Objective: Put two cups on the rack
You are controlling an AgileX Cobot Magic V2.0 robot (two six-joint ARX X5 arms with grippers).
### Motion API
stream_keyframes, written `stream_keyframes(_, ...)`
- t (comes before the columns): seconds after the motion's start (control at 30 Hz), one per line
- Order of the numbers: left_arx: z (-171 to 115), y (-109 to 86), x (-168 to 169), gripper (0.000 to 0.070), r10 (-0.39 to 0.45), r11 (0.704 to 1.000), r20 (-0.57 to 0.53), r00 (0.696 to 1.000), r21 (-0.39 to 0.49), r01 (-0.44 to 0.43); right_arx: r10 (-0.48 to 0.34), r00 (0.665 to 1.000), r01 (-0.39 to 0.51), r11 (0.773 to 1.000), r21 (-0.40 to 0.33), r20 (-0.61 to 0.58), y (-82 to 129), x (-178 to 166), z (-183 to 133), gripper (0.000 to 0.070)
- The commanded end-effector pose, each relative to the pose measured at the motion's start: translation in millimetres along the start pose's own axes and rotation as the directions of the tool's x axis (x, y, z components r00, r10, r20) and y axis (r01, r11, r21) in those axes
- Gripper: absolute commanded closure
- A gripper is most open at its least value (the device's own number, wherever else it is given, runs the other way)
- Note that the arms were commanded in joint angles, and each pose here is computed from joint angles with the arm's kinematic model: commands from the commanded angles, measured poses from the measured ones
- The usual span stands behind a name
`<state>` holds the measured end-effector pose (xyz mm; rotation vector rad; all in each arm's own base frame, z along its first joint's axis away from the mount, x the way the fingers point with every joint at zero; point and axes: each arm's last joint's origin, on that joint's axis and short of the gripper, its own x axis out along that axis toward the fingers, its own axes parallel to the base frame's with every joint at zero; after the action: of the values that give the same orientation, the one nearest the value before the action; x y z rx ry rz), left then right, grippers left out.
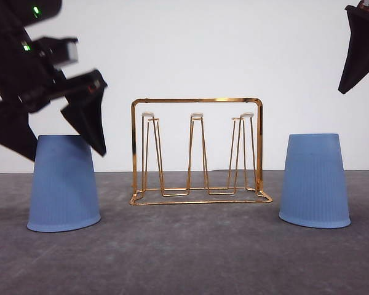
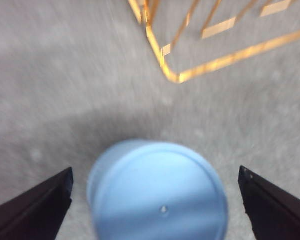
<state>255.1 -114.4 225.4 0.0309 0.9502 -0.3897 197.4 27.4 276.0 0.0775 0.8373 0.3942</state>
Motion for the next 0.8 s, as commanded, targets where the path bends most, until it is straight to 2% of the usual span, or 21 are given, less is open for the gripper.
stream_keyframes(0.0,5,-3.5,2,0.0113,-0.005,1.000,0.008,1.000,-0.005,0.005,0.002,1.000,-0.001,1.000,-0.017,0.018,1,-2,6,0.0030)
stream_keyframes(0.13,4,-9.9,3,0.0402,-0.020,1.000,0.008,1.000,0.014,0.020,0.002,1.000,-0.001,1.000,-0.016,0.018,1,-2,6,0.0030)
stream_keyframes(0.17,5,-11.8,2,0.0423,-0.026,0.999,0.009,1.000,0.019,0.026,0.002,1.000,-0.002,1.000,-0.016,0.018,1,-2,6,0.0031)
stream_keyframes(0.33,19,-25.2,-9,0.0433,-0.086,0.995,0.030,0.996,0.050,0.085,0.002,1.000,-0.002,1.000,-0.016,0.018,1,-2,6,0.0031)
stream_keyframes(0.47,52,-40.7,-40,0.0432,-0.119,0.987,0.105,0.987,0.119,0.106,0.002,1.000,-0.002,1.000,-0.016,0.018,1,-2,6,0.0031)
stream_keyframes(0.63,91,-54.9,-89,0.0428,-0.159,0.975,0.233,0.959,0.190,0.115,0.002,1.000,-0.002,1.000,-0.017,0.019,1,-2,6,0.0031)
stream_keyframes(0.77,110,-59.9,-118,0.0404,-0.175,0.967,0.324,0.930,0.235,0.100,0.002,1.000,-0.002,1.000,-0.017,0.019,1,-2,6,0.0031)
